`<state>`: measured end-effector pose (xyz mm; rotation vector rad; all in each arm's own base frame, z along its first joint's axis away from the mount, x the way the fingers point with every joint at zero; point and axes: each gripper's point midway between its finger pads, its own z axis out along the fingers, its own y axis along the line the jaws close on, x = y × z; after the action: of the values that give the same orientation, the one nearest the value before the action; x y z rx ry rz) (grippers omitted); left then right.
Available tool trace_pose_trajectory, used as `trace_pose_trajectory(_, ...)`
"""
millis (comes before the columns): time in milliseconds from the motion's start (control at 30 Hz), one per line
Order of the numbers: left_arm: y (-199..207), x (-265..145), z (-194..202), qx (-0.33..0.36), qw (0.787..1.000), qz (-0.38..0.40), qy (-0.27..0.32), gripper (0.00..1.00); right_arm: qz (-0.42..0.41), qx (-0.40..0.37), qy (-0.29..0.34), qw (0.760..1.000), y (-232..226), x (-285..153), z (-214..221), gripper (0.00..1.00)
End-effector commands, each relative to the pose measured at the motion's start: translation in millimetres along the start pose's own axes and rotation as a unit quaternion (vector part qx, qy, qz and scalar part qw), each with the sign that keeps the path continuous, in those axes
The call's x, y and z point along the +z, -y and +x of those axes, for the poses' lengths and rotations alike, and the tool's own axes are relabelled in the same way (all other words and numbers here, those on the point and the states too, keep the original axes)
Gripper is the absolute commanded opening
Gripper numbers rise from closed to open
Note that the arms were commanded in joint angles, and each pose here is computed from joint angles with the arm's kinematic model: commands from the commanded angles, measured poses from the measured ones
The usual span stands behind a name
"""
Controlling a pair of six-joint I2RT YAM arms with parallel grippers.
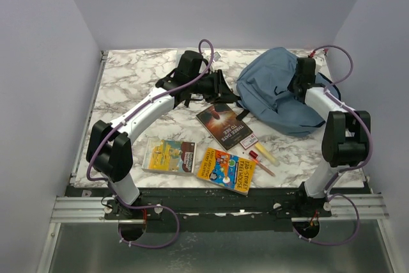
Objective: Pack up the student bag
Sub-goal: Adjust the student bag at the center of the board.
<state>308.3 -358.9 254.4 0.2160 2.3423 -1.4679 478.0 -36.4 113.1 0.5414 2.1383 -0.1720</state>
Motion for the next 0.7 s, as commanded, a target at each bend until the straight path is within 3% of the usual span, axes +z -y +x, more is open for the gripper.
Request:
trace_pose_trajectory(0, 14, -6, -5, 0.013, 1.000, 0.014, 0.003, 0.30, -0.007, 0.084, -0.012, 0.996, 16, -4, 22, 0.16)
trace_pose_trajectory(67, 15, -6, -5, 0.014, 1.000, 0.016, 0.003, 0.30, -0.094, 0.112, -0.001, 0.989, -5, -2, 22, 0.16)
trace_pose_trajectory(133, 13, -6, -6, 0.017, 1.000, 0.012, 0.006, 0.30, -0.176, 0.118, 0.003, 0.977, -24, -1, 23, 0.03)
trace_pose_trajectory(267, 9, -4, -8, 0.030, 0.999, 0.005, 0.012, 0.31, -0.300, 0.039, 0.006, 0.953, -56, -5, 29, 0.01)
trace_pose_trajectory(467, 3, -2, -9, 0.031, 0.999, -0.003, 0.013, 0.32, -0.349, 0.003, 0.027, 0.937, -54, -17, 23, 0.01)
trace_pose_trajectory(567, 4, -2, -9, 0.028, 1.000, -0.001, 0.010, 0.32, -0.362, 0.034, 0.042, 0.931, -48, -21, 17, 0.01)
trace_pose_trajectory(667, 3, -1, -8, 0.025, 1.000, 0.000, 0.007, 0.32, -0.301, 0.078, -0.001, 0.951, -33, -1, 25, 0.08)
